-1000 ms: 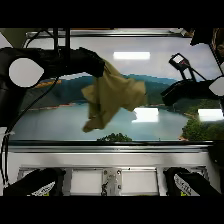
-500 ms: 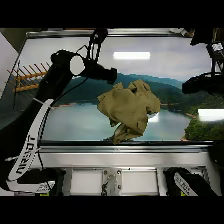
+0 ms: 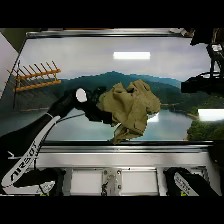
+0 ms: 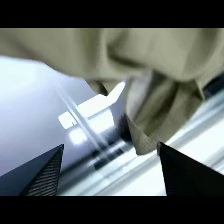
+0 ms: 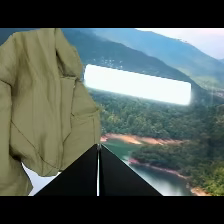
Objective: Fold the clothes and pants, and hang the long-sleeved shirts on hangers.
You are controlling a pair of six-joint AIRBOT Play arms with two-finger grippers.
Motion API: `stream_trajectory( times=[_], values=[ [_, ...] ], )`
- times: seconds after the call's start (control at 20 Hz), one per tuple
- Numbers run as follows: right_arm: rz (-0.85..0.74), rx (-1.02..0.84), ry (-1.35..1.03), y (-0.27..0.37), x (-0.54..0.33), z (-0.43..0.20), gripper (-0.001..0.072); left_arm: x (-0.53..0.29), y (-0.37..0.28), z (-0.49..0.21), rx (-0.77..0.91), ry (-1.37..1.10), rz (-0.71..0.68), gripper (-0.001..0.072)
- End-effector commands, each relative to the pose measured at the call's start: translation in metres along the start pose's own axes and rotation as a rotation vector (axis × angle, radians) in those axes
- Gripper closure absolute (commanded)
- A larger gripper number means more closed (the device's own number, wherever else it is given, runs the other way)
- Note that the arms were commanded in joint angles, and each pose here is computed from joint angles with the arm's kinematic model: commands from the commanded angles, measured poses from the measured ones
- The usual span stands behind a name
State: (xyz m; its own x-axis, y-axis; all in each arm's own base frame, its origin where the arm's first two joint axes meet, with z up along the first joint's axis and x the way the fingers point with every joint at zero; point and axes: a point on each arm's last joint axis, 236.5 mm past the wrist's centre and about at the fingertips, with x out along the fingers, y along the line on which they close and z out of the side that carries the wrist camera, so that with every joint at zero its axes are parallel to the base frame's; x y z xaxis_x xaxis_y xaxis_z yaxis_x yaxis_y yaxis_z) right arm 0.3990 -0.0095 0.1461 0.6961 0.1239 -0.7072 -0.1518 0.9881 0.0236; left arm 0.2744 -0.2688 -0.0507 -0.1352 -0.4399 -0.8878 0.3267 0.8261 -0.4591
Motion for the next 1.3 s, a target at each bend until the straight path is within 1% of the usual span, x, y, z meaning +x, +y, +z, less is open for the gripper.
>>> stream_trajectory(
  times=[0.0,0.2,0.4,0.6,0.65,0.7,0.8,0.85,0.9,0.95,1.0,1.1,1.25],
  values=[
    [0.062,0.048,0.011,0.012,0.01,-0.001,0.0691,0.045,-0.027,-0.045,0.051,0.07,-0.071,0.0076],
    [0.091,0.071,0.027,0.017,0.019,-0.005,0.0691,0.059,-0.05,-0.046,0.157,0.034,-0.061,0.0076],
    [0.098,0.08,0.052,0.018,0.025,-0.015,0.0691,0.068,-0.059,-0.026,0.178,-0.065,-0.051,0.0075],
    [0.104,0.09,0.083,0.02,0.032,-0.028,0.0691,0.087,-0.054,-0.028,0.163,0.021,-0.047,0.0076],
    [0.104,0.091,0.089,0.02,0.033,-0.031,0.0691,0.09,-0.056,-0.026,0.154,0.039,-0.049,0.0091],
    [0.105,0.093,0.097,0.02,0.034,-0.034,0.0691,0.092,-0.057,-0.022,0.135,0.047,-0.049,0.0221],
    [0.109,0.101,0.119,0.02,0.04,-0.043,0.0688,0.095,-0.055,-0.016,0.133,0.058,-0.043,0.06],
    [0.11,0.115,0.136,0.02,0.043,-0.049,0.0681,0.092,-0.047,-0.014,0.136,0.066,-0.026,0.0697],
    [0.104,0.137,0.161,0.018,0.049,-0.058,0.0517,0.083,-0.037,-0.011,0.115,0.063,-0.007,0.0697],
    [0.094,0.157,0.192,0.015,0.054,-0.068,0.0232,0.068,-0.024,-0.006,0.102,0.051,0.011,0.0697],
    [0.086,0.173,0.228,0.013,0.062,-0.08,0.0115,0.051,-0.012,0.0,0.09,0.03,0.026,0.0697],
    [0.087,0.233,0.314,0.013,0.081,-0.11,0.0125,0.01,0.009,0.012,0.06,-0.034,0.048,0.0697],
    [0.092,0.382,0.433,0.018,0.115,-0.152,0.0125,-0.051,0.034,0.025,-0.013,-0.155,0.048,0.0697]
  ],
)
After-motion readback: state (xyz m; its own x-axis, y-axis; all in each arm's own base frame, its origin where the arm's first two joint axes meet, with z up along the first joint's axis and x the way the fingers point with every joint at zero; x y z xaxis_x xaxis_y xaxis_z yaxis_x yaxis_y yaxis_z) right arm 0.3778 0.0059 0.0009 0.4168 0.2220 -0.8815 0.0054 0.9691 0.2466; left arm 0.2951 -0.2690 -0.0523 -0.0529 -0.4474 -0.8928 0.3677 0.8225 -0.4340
